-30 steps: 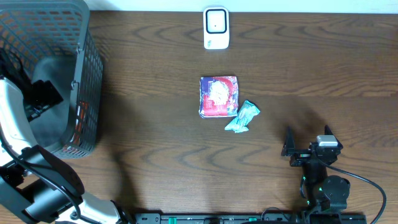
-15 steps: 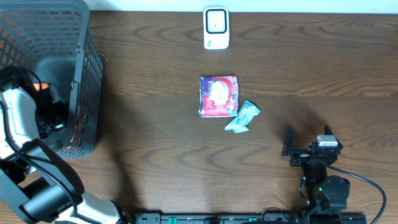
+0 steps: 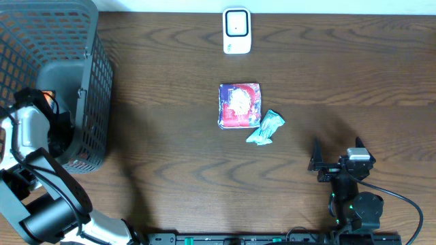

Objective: Scan the item barcode
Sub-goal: 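Reach into the basket and grasp the red-orange snack bar with left gripper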

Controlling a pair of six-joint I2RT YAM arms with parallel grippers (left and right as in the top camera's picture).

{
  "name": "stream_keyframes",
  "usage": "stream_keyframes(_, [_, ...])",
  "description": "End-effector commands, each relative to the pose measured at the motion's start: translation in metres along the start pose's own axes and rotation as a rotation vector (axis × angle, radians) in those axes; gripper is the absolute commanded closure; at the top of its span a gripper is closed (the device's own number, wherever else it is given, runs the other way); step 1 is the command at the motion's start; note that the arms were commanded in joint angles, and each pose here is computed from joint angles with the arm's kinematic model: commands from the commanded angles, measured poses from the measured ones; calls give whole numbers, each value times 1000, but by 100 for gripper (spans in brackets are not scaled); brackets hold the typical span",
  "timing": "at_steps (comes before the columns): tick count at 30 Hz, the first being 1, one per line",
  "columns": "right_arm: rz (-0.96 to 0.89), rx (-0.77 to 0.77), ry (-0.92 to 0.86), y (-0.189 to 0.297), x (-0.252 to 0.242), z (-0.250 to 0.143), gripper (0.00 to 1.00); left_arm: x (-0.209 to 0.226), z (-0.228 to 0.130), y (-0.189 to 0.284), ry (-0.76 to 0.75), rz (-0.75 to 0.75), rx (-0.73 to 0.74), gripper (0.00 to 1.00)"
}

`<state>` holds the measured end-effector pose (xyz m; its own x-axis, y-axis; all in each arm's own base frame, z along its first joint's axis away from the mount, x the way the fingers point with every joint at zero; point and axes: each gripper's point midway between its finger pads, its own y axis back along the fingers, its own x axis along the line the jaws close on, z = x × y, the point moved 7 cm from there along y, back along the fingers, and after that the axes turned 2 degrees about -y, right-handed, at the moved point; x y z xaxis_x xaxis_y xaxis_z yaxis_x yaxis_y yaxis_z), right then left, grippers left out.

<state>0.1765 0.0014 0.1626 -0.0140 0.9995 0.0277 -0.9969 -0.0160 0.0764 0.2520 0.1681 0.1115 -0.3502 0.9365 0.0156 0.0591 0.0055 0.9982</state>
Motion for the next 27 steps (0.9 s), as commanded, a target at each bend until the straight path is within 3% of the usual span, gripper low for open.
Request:
stream_keyframes(1, [-1,-1,8,0,0,-1,1,-1,-3,-15,-11,-2,13,27])
stream_keyframes(2, [-1,-1,8,0,0,-1,1,-1,-2,-19,-11,1,2,28])
stream_keyframes(6, [-1,-1,8,0,0,-1,1,-1,2,-29,-10,11,-45,53])
stream_keyframes(10, [-1,-1,8,0,0,-1,1,0,7,-30,-8,19,-78,71])
stream_keyframes(12, [-1,-1,8,0,0,-1,1,2,12,-28,-8,25,-106,93])
stream_keyframes(19, [-1,-1,8,0,0,-1,1,10,44,18,127,47,-289,93])
stream_keyframes(24, [-1,-1,8,0,0,-1,1,17,68,103,323,32,-561,93])
stream_keyframes(27, [-1,-1,8,0,0,-1,1,13,72,161,391,-53,-759,93])
